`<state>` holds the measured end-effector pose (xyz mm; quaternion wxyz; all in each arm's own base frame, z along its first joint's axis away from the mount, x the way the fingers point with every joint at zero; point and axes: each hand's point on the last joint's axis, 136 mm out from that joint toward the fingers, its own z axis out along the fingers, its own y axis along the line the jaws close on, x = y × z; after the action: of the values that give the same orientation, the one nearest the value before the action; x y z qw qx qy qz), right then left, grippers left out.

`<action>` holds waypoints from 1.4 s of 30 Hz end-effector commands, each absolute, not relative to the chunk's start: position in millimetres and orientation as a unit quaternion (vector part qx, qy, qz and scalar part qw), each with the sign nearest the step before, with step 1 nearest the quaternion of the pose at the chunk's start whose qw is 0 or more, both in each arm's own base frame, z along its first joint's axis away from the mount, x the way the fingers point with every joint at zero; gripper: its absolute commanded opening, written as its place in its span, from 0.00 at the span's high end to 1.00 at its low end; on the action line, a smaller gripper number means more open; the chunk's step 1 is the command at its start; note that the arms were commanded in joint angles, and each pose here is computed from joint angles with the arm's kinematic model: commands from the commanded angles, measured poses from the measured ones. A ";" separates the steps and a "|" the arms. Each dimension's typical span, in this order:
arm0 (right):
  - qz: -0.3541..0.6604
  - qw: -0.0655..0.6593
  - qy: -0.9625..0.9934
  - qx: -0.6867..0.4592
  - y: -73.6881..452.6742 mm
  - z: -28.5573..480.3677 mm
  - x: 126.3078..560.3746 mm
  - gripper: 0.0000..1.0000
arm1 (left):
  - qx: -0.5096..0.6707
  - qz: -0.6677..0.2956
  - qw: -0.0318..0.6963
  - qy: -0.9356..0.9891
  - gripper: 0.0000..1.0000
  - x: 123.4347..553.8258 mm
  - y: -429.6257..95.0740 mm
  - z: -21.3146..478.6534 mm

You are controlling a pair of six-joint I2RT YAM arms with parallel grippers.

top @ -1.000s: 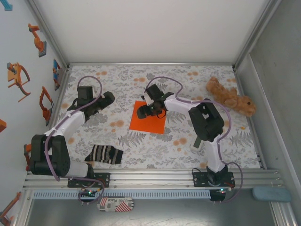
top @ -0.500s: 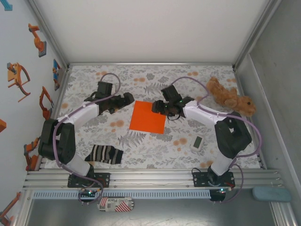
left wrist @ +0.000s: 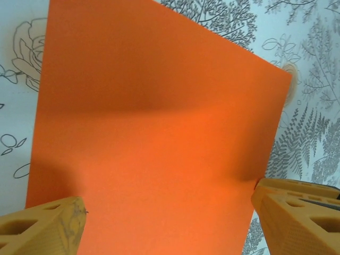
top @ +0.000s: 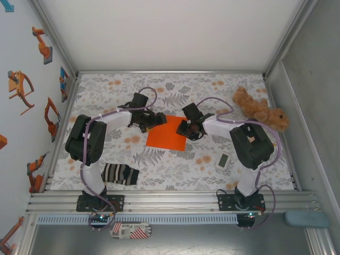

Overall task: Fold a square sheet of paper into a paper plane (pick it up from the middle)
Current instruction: First fold in half a square sheet of paper at the center of the table.

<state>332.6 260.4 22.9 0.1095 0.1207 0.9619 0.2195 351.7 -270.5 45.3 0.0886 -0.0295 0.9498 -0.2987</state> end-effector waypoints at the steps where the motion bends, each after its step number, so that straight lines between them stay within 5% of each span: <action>1: 0.204 0.114 0.965 0.117 252.9 20.3 342.2 0.64 | -0.036 -0.303 0.065 0.950 0.16 345.9 -275.5 44.3; 10: 0.187 0.108 0.971 0.101 246.4 8.6 346.0 0.63 | -0.061 -0.252 0.046 0.965 0.16 328.9 -253.8 26.5; 21: 0.244 0.160 0.954 0.074 257.6 46.5 359.8 0.63 | -0.045 -0.266 0.105 0.957 0.15 348.5 -258.9 68.0; 42: 0.225 0.120 0.963 0.088 252.6 10.3 353.2 0.66 | -0.049 -0.234 0.054 0.969 0.13 341.2 -255.1 24.8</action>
<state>356.5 255.3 23.1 0.1356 0.0842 0.9596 0.2316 346.4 -257.0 34.2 0.0701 -0.0557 0.9646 -0.2479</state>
